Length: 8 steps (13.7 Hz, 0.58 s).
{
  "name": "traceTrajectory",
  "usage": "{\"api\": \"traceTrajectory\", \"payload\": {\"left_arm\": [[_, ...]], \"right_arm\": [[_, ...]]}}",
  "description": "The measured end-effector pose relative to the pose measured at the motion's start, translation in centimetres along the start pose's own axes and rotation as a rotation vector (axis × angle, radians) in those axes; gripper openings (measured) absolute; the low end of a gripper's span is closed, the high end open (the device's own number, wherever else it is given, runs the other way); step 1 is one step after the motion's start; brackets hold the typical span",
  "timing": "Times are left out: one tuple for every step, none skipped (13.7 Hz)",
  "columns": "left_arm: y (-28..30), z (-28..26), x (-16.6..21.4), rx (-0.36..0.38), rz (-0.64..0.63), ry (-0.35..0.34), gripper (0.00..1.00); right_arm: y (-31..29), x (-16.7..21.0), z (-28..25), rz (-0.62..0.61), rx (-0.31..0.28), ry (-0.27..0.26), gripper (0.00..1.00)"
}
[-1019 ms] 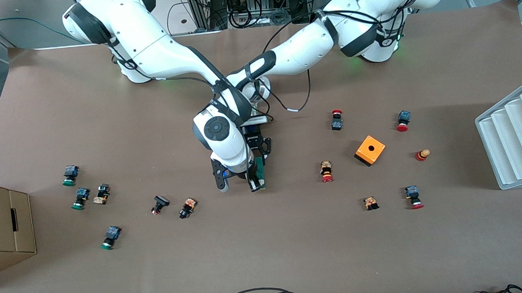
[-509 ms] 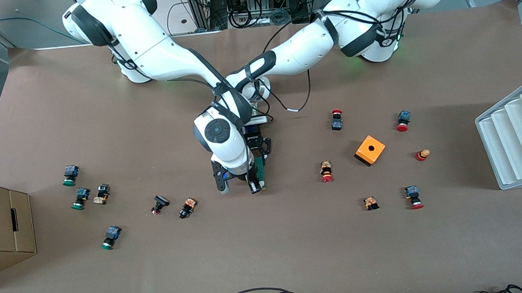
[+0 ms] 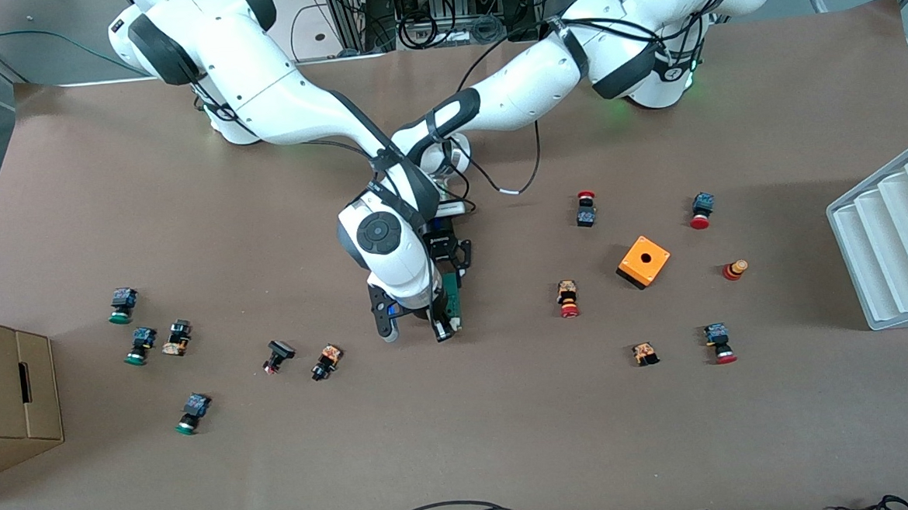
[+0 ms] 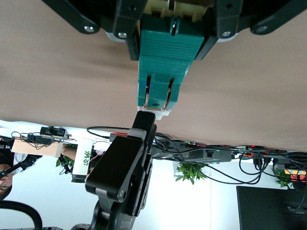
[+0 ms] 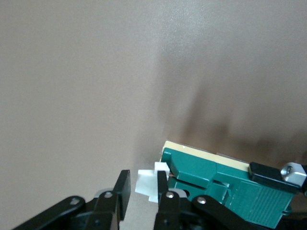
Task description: Close load switch with both arms
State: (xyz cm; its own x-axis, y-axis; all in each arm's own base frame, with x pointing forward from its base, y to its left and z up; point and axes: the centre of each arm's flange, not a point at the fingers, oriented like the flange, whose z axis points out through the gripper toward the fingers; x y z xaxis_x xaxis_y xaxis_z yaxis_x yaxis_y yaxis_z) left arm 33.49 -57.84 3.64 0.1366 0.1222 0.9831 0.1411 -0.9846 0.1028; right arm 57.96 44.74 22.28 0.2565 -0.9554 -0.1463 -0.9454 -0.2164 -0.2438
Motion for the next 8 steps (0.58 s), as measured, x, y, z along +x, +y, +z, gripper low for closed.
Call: {"api": "traceTrajectory", "payload": {"left_arm": [[0.0, 0.0, 0.0, 0.0, 0.0, 0.0, 0.51], [0.0, 0.0, 0.0, 0.0, 0.0, 0.0, 0.51], [0.0, 0.0, 0.0, 0.0, 0.0, 0.0, 0.51], [0.0, 0.0, 0.0, 0.0, 0.0, 0.0, 0.51], [0.0, 0.0, 0.0, 0.0, 0.0, 0.0, 0.51], [0.0, 0.0, 0.0, 0.0, 0.0, 0.0, 0.51], [0.0, 0.0, 0.0, 0.0, 0.0, 0.0, 0.51], [0.0, 0.0, 0.0, 0.0, 0.0, 0.0, 0.51]], "right_arm": [[0.0, 0.0, 0.0, 0.0, 0.0, 0.0, 0.3], [0.0, 0.0, 0.0, 0.0, 0.001, 0.0, 0.3], [-0.1, 0.0, 0.0, 0.001, 0.002, 0.0, 0.3], [-0.2, 0.1, -0.1, 0.002, 0.002, 0.001, 0.3], [-0.4, 0.3, -0.2, 0.004, 0.002, 0.003, 0.34], [-0.7, 0.5, -0.4, 0.007, 0.0, 0.006, 0.42], [-1.2, 0.8, -1.1, 0.012, -0.003, 0.01, 0.52], [-2.0, 1.1, -2.3, 0.018, -0.002, 0.011, 0.6]]}}
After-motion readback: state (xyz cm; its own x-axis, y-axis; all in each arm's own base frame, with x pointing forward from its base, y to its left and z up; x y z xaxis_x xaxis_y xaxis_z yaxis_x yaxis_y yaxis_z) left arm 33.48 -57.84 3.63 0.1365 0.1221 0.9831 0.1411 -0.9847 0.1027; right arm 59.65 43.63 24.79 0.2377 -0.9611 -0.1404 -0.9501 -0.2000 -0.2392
